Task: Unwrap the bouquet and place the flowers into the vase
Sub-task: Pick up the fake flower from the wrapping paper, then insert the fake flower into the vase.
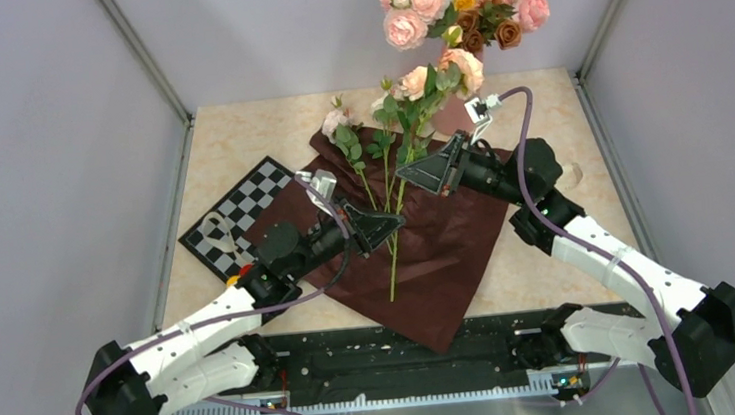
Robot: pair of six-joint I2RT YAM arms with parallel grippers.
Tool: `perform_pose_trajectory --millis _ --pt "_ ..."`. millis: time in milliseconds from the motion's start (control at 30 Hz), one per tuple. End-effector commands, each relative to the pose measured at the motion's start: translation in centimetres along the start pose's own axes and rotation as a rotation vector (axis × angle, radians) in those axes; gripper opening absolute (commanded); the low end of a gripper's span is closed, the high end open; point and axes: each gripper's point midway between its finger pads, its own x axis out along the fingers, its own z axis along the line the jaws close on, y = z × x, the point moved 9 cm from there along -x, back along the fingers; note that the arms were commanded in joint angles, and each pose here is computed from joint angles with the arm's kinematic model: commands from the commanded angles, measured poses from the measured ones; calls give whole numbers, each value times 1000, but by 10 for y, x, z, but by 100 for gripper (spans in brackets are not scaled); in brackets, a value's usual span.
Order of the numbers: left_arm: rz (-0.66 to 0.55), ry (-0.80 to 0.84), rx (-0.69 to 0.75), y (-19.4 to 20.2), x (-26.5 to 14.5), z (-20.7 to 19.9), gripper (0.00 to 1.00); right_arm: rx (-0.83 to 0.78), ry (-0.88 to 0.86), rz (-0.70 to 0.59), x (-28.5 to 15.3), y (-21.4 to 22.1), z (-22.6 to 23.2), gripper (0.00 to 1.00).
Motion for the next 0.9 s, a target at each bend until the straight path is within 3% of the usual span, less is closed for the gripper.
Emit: perform_pose_trajectory --millis 0,100,333,433,700,867 --pt "-11 36 26 -11 6 -9 0 -64 -53 -62 2 -17 19 0" --pt "2 28 25 -10 8 -8 1 -79 -57 -67 0 -18 21 0" --pt "16 -29 43 -14 12 -4 75 -146 -36 -63 -5 -20 23 0" --pt "28 -69 80 -18 10 -2 96 -207 8 -59 -9 -23 23 0" --pt "193 -247 147 -47 -9 21 99 -476 260 -109 -36 -51 29 0" --pt "154 -320 62 -77 -38 59 99 -610 417 -189 -51 -79 37 0"
